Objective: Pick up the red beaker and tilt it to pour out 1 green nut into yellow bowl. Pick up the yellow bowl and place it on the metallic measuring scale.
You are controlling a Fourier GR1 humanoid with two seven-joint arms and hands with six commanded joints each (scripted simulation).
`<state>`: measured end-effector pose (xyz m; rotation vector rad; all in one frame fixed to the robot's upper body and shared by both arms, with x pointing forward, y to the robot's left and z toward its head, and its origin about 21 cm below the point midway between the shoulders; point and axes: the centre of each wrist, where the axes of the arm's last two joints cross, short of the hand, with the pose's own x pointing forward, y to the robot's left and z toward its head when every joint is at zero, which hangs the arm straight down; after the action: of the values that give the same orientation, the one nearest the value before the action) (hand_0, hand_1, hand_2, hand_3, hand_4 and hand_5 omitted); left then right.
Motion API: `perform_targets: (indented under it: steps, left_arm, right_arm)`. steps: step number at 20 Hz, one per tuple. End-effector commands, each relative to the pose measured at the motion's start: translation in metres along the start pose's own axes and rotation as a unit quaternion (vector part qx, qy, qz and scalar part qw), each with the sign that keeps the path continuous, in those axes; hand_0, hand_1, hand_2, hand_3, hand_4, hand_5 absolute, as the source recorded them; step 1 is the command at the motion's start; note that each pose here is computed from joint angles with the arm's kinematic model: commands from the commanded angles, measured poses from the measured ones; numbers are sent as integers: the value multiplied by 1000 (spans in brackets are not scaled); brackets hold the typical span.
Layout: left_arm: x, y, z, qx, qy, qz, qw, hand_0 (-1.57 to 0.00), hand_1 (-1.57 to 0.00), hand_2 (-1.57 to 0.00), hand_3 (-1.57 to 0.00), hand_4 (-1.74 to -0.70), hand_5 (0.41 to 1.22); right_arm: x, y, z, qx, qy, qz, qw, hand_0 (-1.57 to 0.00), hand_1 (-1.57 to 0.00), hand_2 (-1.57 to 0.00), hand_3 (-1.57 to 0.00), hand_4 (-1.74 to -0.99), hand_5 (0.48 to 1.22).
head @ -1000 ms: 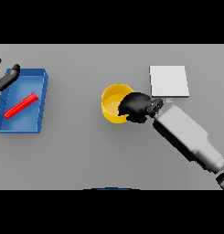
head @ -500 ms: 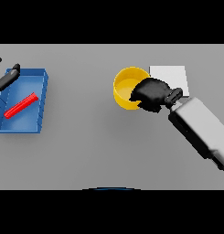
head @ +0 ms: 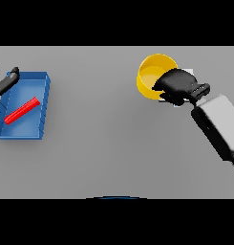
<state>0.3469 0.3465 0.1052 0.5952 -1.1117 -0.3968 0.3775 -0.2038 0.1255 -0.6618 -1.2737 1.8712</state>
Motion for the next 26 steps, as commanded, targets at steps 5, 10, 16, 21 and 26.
perform_targets:
  steps: [5,10,16,21,26]
  left_arm:
    - [1,5,2,1,1,2,1000,1,1,1,1,-737,738]
    - [1,2,2,-2,7,-2,1000,1,1,1,1,-720,720]
    - [-3,2,3,-2,9,-5,1000,1,1,1,1,-725,710]
    - [1,3,3,-3,7,-8,1000,1,1,1,1,-727,712]
    - [-2,-2,-1,-6,11,-2,1000,1,1,1,1,-732,723]
  right_arm:
    - [-34,12,-2,-9,42,-6,999,-1570,-1571,-1549,-1147,-1741,1221]
    - [-58,22,-9,-9,80,-21,997,-1571,-1571,-1487,-1195,-1741,1221]
    - [-76,39,-14,6,102,-57,993,-1571,-1571,-1418,-1349,-1741,1221]
    - [-75,44,-21,25,111,-82,990,-1417,-1571,-1363,-1487,-1741,1221]
    - [-81,47,-18,30,108,-101,989,-902,-1150,-1186,-937,-1660,1143]
